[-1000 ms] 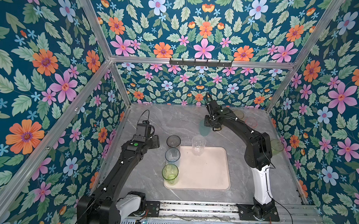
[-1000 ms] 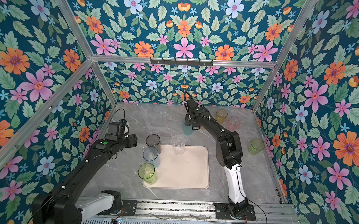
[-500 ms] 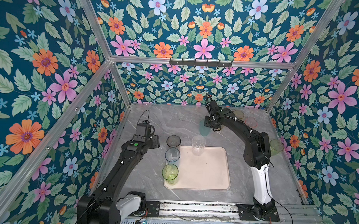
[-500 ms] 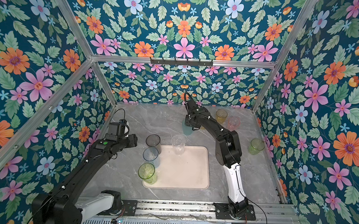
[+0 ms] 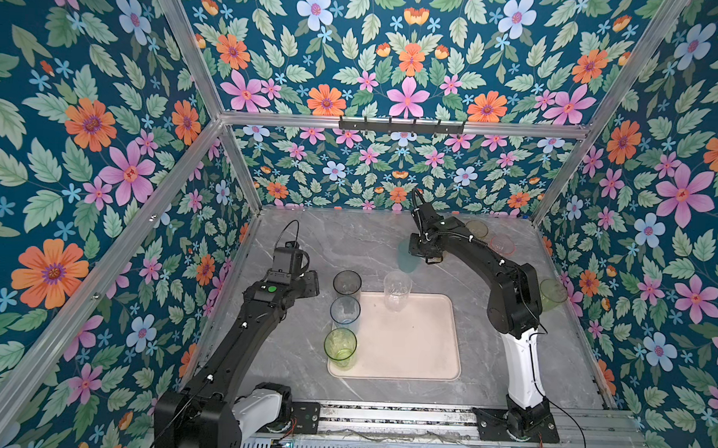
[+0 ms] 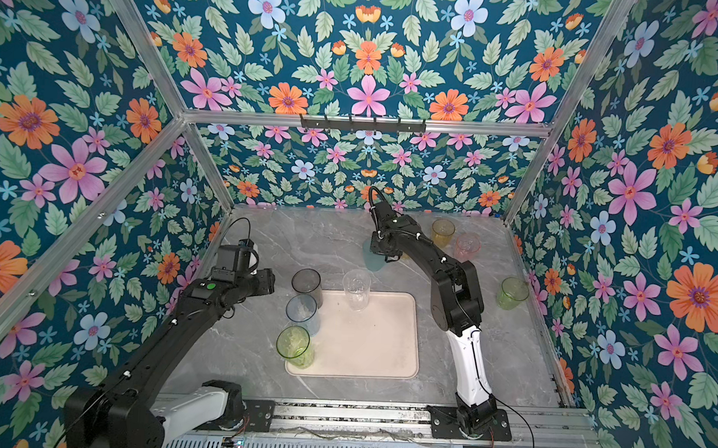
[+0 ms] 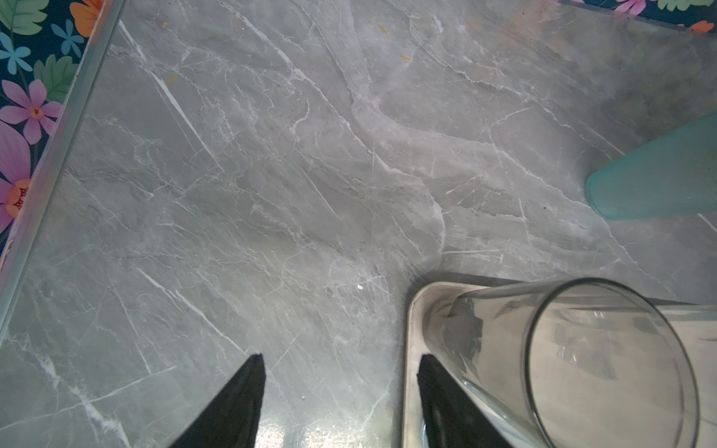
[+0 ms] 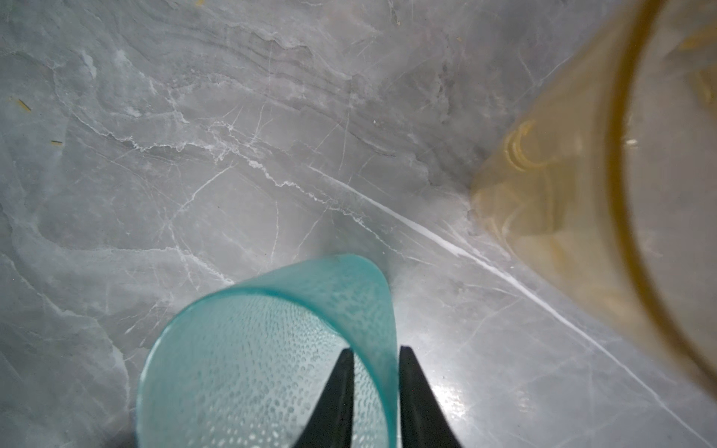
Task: Place the glasses into the tray
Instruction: 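Lower right gripper onto the teal glass rim and close it, then lift the teal glass with right gripper and carry it over the tray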
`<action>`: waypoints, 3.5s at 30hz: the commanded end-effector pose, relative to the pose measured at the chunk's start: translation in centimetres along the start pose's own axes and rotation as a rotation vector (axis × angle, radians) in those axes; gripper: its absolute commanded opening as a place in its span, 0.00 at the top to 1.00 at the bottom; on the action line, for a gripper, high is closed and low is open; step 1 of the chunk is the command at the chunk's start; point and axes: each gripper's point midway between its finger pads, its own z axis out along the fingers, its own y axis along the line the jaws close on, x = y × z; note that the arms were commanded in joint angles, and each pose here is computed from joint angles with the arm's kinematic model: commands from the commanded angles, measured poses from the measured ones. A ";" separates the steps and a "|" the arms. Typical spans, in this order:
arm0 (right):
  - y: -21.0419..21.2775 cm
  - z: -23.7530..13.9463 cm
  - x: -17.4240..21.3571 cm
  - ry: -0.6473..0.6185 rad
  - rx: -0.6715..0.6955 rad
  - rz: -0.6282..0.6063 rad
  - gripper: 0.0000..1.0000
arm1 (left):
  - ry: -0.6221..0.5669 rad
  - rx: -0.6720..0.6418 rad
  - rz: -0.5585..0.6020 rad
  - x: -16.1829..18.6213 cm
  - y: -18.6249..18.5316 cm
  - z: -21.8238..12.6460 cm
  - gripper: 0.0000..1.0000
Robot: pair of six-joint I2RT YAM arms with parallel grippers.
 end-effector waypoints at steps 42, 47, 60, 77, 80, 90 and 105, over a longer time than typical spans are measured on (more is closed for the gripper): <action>-6.7 -13.9 4.8 -0.033 0.159 -0.097 1.00 | -0.044 -0.008 -0.008 -0.7 0.2 -1.0 0.34; -7.2 -14.7 6.4 -0.018 0.163 -0.116 1.00 | -0.043 -0.010 -0.008 -0.7 0.2 -0.9 0.34; -7.2 -16.2 11.0 0.008 0.134 -0.155 1.00 | -0.041 -0.015 -0.009 -0.7 0.3 -0.9 0.34; -5.2 -15.5 17.7 0.096 0.066 -0.182 1.00 | -0.044 -0.005 -0.009 -0.7 0.2 -1.0 0.34; -4.1 -15.1 18.8 0.112 0.063 -0.204 1.00 | -0.043 -0.005 -0.009 -0.7 0.2 -0.9 0.34; -1.4 -14.0 21.3 0.160 0.077 -0.260 1.00 | -0.040 -0.003 -0.009 -0.6 0.1 -0.9 0.34; 1.5 -11.9 22.6 0.208 0.071 -0.251 1.00 | -0.044 0.003 -0.007 -0.6 0.0 -1.1 0.34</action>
